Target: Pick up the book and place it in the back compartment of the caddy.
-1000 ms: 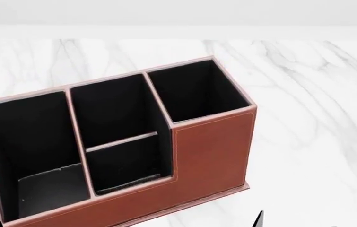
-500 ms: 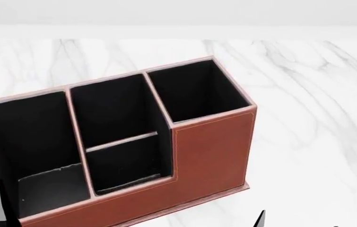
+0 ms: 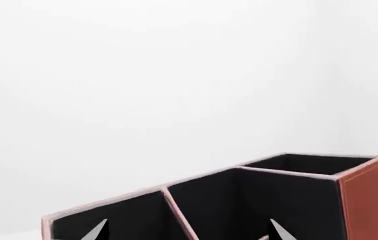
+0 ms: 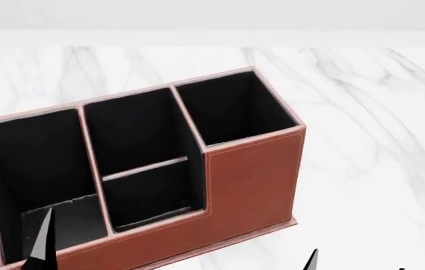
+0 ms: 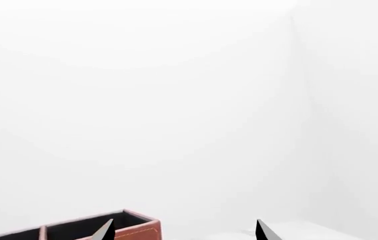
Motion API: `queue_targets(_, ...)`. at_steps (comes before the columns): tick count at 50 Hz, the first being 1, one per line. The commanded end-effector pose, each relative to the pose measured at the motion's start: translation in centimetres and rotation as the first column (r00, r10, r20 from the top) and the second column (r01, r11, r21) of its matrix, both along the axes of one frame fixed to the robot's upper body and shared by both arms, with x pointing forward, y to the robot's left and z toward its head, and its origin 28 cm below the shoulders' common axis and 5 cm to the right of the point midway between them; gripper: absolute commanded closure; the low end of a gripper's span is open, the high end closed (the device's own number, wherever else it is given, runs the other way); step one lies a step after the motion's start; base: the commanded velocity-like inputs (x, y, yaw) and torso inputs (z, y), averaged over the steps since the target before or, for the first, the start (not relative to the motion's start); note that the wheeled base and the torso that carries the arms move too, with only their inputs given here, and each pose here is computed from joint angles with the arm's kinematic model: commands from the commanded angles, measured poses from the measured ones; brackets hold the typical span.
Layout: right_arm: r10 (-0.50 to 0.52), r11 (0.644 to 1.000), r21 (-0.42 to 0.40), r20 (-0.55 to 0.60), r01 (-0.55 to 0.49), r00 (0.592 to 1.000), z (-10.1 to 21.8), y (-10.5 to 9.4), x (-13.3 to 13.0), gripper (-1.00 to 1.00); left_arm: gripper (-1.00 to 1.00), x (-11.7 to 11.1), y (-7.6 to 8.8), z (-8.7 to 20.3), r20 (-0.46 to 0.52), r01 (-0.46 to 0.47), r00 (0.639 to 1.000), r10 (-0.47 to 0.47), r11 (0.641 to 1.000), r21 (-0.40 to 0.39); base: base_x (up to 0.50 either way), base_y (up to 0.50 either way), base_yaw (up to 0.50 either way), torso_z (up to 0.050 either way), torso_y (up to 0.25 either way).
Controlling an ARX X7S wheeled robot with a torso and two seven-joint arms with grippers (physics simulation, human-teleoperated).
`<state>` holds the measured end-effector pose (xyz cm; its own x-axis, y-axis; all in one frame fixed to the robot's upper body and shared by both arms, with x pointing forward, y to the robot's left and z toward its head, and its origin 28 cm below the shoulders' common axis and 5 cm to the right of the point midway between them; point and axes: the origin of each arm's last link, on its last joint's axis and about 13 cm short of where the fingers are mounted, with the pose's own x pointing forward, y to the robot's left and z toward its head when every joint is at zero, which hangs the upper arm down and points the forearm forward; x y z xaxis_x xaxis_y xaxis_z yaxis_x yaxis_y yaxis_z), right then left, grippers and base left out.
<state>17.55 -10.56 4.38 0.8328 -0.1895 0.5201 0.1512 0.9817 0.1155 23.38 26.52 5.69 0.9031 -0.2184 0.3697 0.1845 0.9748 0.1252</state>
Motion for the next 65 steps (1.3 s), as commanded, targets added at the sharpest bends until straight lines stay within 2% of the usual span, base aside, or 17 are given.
queue_targets(1,-0.006,1.0,-0.001,0.0,0.006,1.0,0.0,-0.1,0.1,-1.0,-1.0,1.2,0.2,0.0,-0.054,0.107,0.993,-0.104,0.992,0.069,0.0,0.0,0.0,0.0,0.0)
queue_targets(15,-0.011,1.0,0.0,0.002,0.011,1.0,0.1,-0.1,0.2,-1.0,-1.0,2.3,0.3,-0.5,-0.14,0.207,0.972,-0.188,0.969,0.134,0.0,0.0,0.0,0.0,0.0)
queue_targets(20,-0.01,1.0,0.001,0.002,0.01,1.0,0.0,-0.1,0.2,-1.0,-1.0,2.5,0.0,-0.7,-0.187,0.294,0.945,-0.268,0.948,0.126,0.0,0.0,0.0,0.0,0.0)
queue_targets(25,-0.01,1.0,0.001,0.0,0.01,1.0,0.0,-0.1,0.2,-1.0,-1.0,2.5,-0.2,-1.1,-0.208,0.331,0.932,-0.297,0.93,0.157,0.0,0.0,0.0,0.0,0.0)
queue_targets(32,-0.008,1.0,0.0,0.001,0.008,1.0,0.1,-0.1,0.1,-1.0,-1.0,2.1,-0.4,-1.0,-0.239,0.441,0.881,-0.407,0.891,0.109,0.0,0.0,0.0,0.0,0.0)
queue_targets(39,-0.007,1.0,-0.002,-0.002,0.007,1.0,0.0,0.0,0.1,-1.0,-1.0,2.0,-0.6,-1.2,-0.247,0.475,0.863,-0.441,0.874,0.101,0.0,0.0,0.0,0.0,0.0)
queue_targets(40,-0.007,1.0,-0.002,-0.002,0.007,1.0,0.0,0.0,0.1,-1.0,-1.0,2.0,-0.6,-1.4,-0.26,0.506,0.843,-0.471,0.858,0.085,0.0,0.0,0.0,0.0,0.0)
queue_targets(43,-0.008,1.0,-0.003,-0.003,0.008,1.0,0.0,0.0,0.2,-1.0,-1.0,1.8,-0.7,-1.6,-0.274,0.548,0.815,-0.511,0.833,0.074,0.0,0.0,0.0,0.0,0.0)
queue_targets(45,-0.008,1.0,-0.004,-0.002,0.008,1.0,0.0,0.0,0.2,-1.0,-1.0,1.8,-0.7,-1.7,-0.268,0.543,0.819,-0.507,0.836,0.079,0.0,0.0,0.0,0.0,0.0)
queue_targets(51,-0.008,1.0,-0.006,-0.003,0.008,1.0,0.0,0.0,0.1,-1.0,-1.0,1.7,-0.8,-1.7,-0.265,0.579,0.795,-0.546,0.813,0.06,0.0,0.0,0.0,0.0,0.0)
queue_targets(55,-0.006,1.0,-0.009,-0.005,0.006,1.0,-0.1,0.1,0.1,-1.0,-1.0,1.8,-1.0,-1.6,-0.265,0.585,0.791,-0.552,0.808,0.064,0.0,0.0,0.0,0.0,0.0)
queue_targets(65,-0.007,1.0,-0.009,-0.005,0.007,1.0,-0.1,0.1,0.2,-1.0,-1.0,1.9,-1.6,-1.6,-0.271,0.635,0.752,-0.601,0.771,0.05,0.0,0.0,0.0,0.0,0.0)
